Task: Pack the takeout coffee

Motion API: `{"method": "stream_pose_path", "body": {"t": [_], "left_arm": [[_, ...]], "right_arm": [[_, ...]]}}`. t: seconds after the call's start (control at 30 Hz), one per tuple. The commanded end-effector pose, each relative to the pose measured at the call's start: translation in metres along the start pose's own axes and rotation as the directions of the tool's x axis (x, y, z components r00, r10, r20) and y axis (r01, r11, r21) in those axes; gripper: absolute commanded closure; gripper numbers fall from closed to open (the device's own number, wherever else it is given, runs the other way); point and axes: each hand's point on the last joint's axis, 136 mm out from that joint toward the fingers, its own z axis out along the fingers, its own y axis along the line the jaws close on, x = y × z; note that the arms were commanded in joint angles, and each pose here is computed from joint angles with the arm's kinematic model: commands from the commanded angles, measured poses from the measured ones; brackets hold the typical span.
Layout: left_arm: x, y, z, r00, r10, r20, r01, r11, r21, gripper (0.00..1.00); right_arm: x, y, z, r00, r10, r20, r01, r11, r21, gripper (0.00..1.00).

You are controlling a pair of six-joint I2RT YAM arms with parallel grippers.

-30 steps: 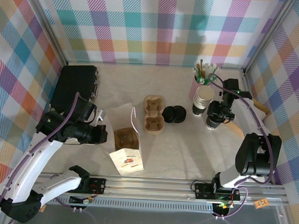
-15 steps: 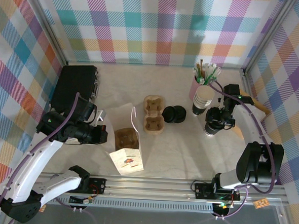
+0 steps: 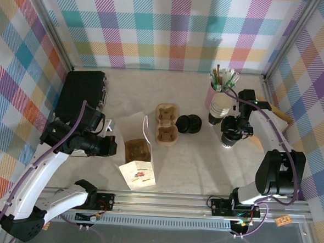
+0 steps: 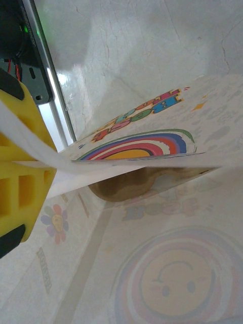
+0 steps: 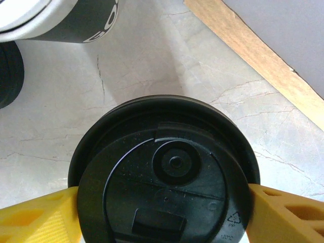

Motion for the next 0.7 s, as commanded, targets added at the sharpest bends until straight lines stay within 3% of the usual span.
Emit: {"method": "stream_pose_path", "body": {"t": [0.0,0.37,0.67], "left_arm": [[0.016,0.009,0.007,0.997,-0.017,-0.076,0.015,0.999,-0.03,1.0],[0.008,0.01,0.012,0.997,-0.004,-0.083,0.0,0.999,-0.05,1.0],[0.001,0.011,0.013,0.998,-0.021,-0.058,0.018,0.998,-0.064,1.0]], "right_arm": [[0.028,0.005,0.018,0.989,-0.032,-0.144,0.035,0.999,0.018,0.23],[0.028,0.017,0.012,0.991,-0.022,-0.132,0.022,1.0,0.001,0.42],[0.027,0.021,-0.01,0.997,-0.023,-0.073,0.02,0.999,-0.039,0.47]]}}
